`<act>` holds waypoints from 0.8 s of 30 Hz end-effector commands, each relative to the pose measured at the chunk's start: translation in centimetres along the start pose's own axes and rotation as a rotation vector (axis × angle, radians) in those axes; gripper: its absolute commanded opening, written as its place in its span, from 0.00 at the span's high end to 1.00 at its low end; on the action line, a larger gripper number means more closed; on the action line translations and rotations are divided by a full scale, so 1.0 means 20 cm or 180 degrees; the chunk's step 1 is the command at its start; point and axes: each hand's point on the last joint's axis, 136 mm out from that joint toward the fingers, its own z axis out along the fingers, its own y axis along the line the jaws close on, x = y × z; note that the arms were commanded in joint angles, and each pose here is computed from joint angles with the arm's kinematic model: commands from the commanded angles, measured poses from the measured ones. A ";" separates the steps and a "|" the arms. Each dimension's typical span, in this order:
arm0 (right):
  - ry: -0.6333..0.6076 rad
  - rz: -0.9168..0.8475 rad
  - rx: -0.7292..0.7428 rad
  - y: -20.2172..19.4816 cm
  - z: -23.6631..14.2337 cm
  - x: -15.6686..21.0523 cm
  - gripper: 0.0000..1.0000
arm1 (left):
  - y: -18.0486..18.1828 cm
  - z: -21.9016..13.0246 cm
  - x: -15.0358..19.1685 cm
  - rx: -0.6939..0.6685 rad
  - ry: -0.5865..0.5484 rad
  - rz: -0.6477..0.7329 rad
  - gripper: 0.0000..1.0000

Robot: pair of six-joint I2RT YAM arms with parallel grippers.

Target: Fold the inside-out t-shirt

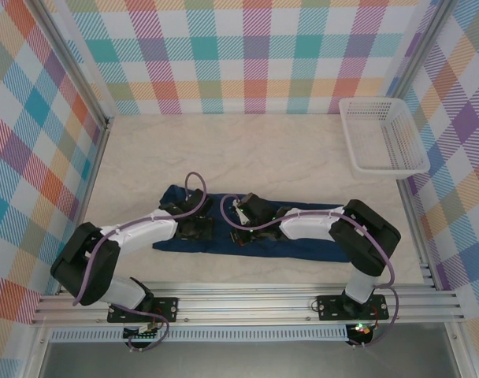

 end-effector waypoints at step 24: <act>0.0084 -0.0405 0.0391 0.04 -0.02 0.01 0.97 | 0.29 -0.21 0.02 -0.0142 -0.0174 -0.0663 1.00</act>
